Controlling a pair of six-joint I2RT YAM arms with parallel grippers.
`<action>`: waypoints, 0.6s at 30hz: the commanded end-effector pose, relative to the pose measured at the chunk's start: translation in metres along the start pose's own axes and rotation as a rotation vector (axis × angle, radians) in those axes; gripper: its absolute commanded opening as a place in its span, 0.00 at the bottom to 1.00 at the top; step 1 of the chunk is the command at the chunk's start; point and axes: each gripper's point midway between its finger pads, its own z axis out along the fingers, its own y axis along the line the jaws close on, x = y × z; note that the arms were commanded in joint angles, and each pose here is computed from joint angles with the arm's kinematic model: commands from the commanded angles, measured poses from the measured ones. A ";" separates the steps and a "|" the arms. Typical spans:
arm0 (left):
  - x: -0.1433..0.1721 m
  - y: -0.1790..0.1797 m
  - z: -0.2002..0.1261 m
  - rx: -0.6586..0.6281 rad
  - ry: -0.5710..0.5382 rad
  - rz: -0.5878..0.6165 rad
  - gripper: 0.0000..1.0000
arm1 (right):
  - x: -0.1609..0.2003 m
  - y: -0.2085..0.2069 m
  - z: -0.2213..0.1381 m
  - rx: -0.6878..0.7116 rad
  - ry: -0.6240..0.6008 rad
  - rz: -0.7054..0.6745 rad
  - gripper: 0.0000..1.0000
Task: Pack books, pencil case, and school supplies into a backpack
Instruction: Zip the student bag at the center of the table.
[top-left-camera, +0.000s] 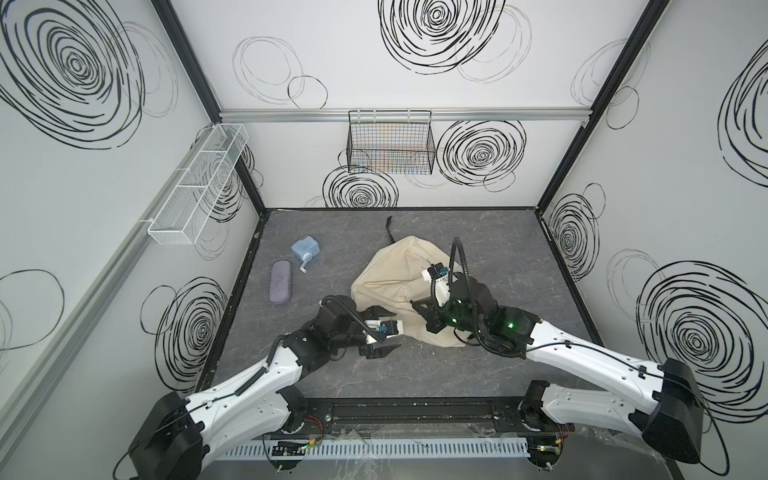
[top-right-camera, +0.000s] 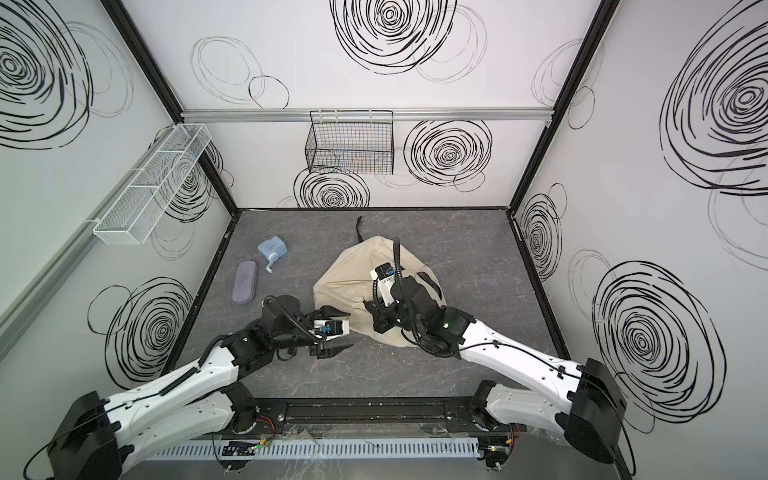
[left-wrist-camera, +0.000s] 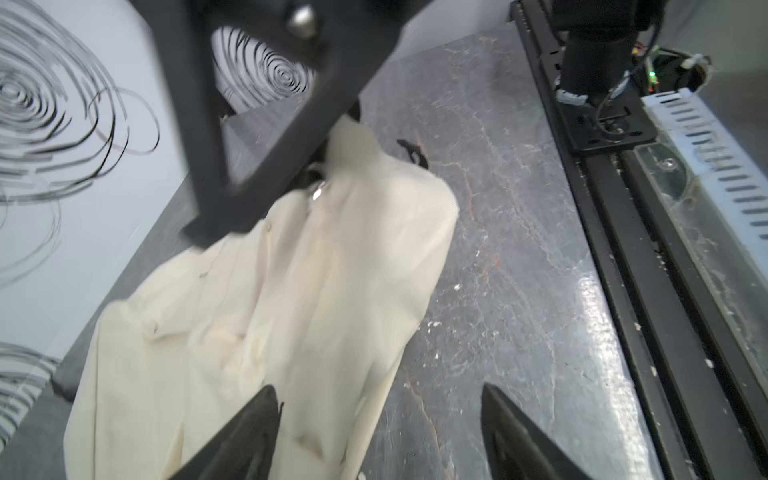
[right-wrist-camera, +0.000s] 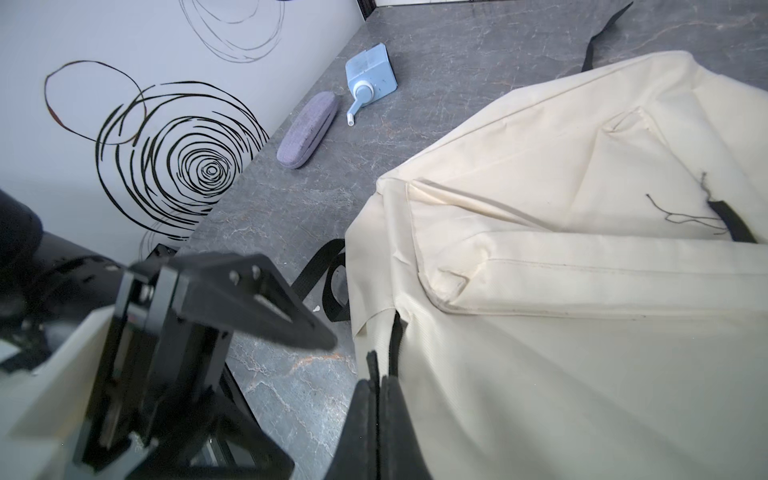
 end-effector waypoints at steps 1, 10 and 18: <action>-0.031 0.018 0.013 -0.116 -0.075 0.145 0.76 | -0.037 0.026 -0.010 -0.107 -0.125 -0.013 0.00; -0.060 0.042 -0.003 -0.298 -0.277 0.071 0.53 | -0.035 0.024 -0.015 -0.100 -0.126 0.002 0.00; -0.054 0.047 -0.008 -0.300 -0.288 0.052 0.60 | -0.037 0.023 -0.021 -0.101 -0.153 0.033 0.00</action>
